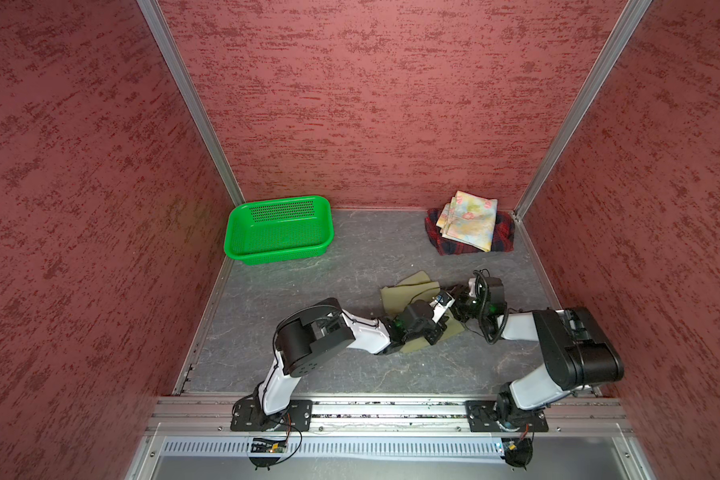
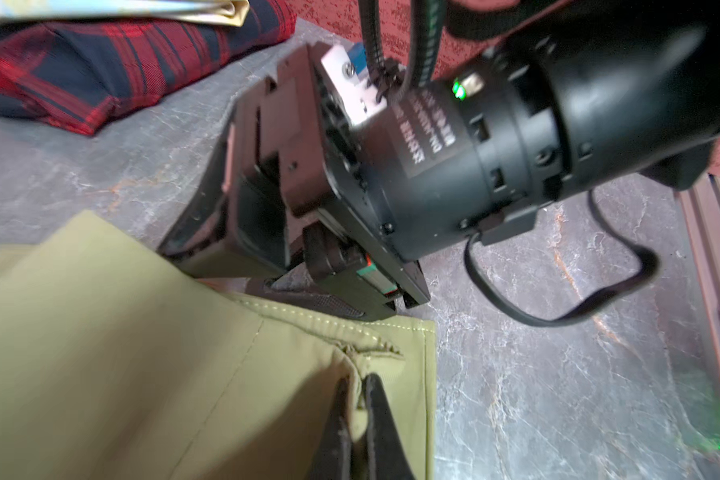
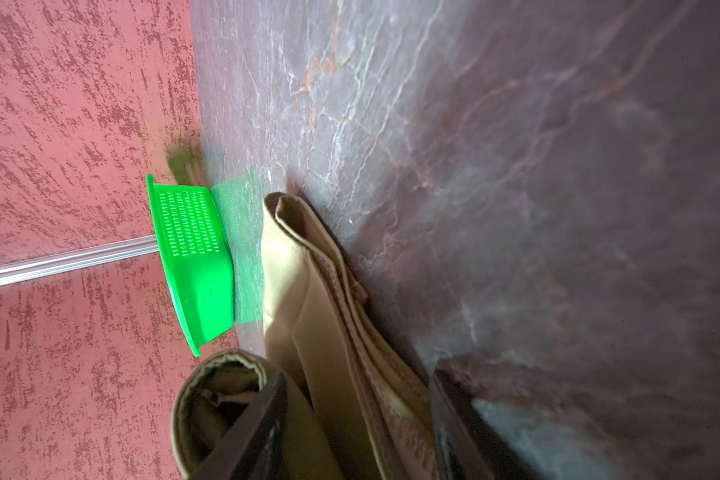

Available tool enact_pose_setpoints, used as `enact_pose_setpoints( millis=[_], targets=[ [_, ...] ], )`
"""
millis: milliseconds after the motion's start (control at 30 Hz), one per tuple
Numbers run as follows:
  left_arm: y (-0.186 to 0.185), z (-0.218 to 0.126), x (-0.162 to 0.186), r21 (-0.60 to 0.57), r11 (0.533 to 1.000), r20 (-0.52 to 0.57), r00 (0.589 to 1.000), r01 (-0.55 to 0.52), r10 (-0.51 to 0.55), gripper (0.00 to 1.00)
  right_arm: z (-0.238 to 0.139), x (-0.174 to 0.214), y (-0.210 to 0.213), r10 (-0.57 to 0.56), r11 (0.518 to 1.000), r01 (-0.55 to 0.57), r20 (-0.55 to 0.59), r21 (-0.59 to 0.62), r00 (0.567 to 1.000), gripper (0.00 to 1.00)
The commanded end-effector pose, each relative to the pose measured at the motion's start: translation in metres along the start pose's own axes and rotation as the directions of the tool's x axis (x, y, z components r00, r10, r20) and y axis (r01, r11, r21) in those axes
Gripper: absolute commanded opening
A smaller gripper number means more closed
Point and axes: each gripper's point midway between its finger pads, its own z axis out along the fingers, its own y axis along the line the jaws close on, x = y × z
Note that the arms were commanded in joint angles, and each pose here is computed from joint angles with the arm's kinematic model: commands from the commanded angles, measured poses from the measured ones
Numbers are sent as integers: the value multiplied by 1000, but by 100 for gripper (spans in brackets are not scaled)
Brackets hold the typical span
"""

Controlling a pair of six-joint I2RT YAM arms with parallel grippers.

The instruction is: Fold and stack the skirts

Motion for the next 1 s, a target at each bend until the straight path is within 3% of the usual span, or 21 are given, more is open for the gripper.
enact_pose_setpoints(
  millis=[0,200,300,400,500,700,767,867,967],
  targets=[
    [-7,14,21,34,999,-62,998,-16,18,0,-2,8,-40,92,986,-90,-4,138,996,57],
    [3,25,26,4,1000,-70,998,-10,10,0,-6,10,-44,26,986,-23,-15,166,1000,62],
    [7,22,16,-9,1000,-47,999,-18,17,20,-5,11,-43,-5,989,9,-25,150,1000,65],
    [7,12,0,-18,999,-9,1000,-27,27,54,-3,9,-43,-35,988,39,-30,149,999,71],
    [8,-2,-20,-39,998,38,998,-44,46,67,-4,1,-40,-78,987,80,-17,140,997,81],
    [18,-52,-66,-109,993,134,989,-45,59,78,-4,-18,-22,-211,970,211,-17,121,977,98],
    [34,-70,-69,-141,990,125,992,9,9,79,-4,-22,-18,-266,956,267,-20,123,964,99],
    [70,-94,-61,-202,966,92,985,164,-148,80,-4,-24,-19,-324,934,325,-30,146,945,99],
    [99,-113,-35,-229,903,36,930,363,-365,80,-6,-24,-19,-365,917,366,-41,160,930,99]
  ],
)
